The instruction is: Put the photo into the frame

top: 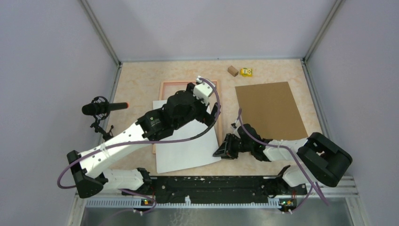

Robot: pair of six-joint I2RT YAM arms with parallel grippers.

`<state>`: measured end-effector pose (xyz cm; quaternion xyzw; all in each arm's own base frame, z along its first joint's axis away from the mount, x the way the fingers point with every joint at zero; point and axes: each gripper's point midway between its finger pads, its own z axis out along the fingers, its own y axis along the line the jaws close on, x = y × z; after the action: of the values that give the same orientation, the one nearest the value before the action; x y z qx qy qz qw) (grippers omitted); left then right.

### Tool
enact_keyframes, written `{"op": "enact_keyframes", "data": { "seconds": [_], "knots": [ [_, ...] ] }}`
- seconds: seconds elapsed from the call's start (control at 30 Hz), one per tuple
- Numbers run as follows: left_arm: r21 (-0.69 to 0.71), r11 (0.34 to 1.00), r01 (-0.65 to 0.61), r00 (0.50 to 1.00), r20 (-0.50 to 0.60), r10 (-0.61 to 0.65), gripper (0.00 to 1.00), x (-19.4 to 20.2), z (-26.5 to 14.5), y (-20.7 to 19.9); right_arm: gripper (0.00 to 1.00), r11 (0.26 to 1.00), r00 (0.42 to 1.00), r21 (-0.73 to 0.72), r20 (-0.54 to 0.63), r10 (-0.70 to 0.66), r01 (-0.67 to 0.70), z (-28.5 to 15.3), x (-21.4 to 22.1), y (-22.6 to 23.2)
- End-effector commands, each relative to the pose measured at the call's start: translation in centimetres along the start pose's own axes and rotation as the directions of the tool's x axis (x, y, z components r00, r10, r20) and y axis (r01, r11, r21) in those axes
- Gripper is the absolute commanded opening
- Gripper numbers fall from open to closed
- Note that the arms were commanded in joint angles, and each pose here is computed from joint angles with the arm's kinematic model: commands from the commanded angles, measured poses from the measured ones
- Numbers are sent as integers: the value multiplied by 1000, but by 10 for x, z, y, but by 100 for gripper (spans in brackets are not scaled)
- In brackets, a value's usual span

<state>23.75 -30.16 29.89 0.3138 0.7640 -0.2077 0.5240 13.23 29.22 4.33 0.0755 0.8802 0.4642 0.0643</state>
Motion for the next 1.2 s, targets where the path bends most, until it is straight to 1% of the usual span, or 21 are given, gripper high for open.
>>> {"op": "enact_keyframes", "data": {
  "seconds": [0.0,0.1,0.27,0.43,0.57,0.7,0.83,0.97,1.03,1.1,1.17],
  "knots": [
    [-40,999,7,991,135,-2,99,-34,-9,9,22,995,999,-100,40,-26,30,-2,-11,39],
    [-83,997,5,992,124,6,99,-34,-9,17,0,997,998,-74,59,-27,31,1,-16,37],
    [-87,996,17,990,140,-5,99,-36,-13,19,0,995,995,-91,91,-38,47,8,-24,38],
    [-77,997,20,992,127,-10,99,-34,-10,16,0,997,980,-48,191,-51,61,5,-42,37],
    [-58,998,36,991,132,-28,99,-34,-11,13,0,997,961,-22,268,-64,73,-1,-55,37],
    [-38,998,52,990,130,-47,99,-32,-9,9,0,999,937,0,346,-39,42,-10,-65,33],
    [-27,998,62,992,114,-58,99,-29,-6,6,0,1000,911,-4,413,-19,23,-22,-73,32],
    [-14,997,70,990,121,-68,99,-30,-8,4,0,1000,879,-14,476,2,5,-35,-79,32],
    [-13,997,73,990,124,-70,99,-30,-9,4,0,1000,870,-9,493,-1,6,-41,-80,33],
    [-13,997,75,990,124,-73,99,-30,-9,4,0,1000,865,27,501,-22,10,-46,-76,30],
    [-10,997,76,990,120,-74,99,-29,-8,3,0,998,885,14,463,-57,58,-45,-68,37]
  ]
}}
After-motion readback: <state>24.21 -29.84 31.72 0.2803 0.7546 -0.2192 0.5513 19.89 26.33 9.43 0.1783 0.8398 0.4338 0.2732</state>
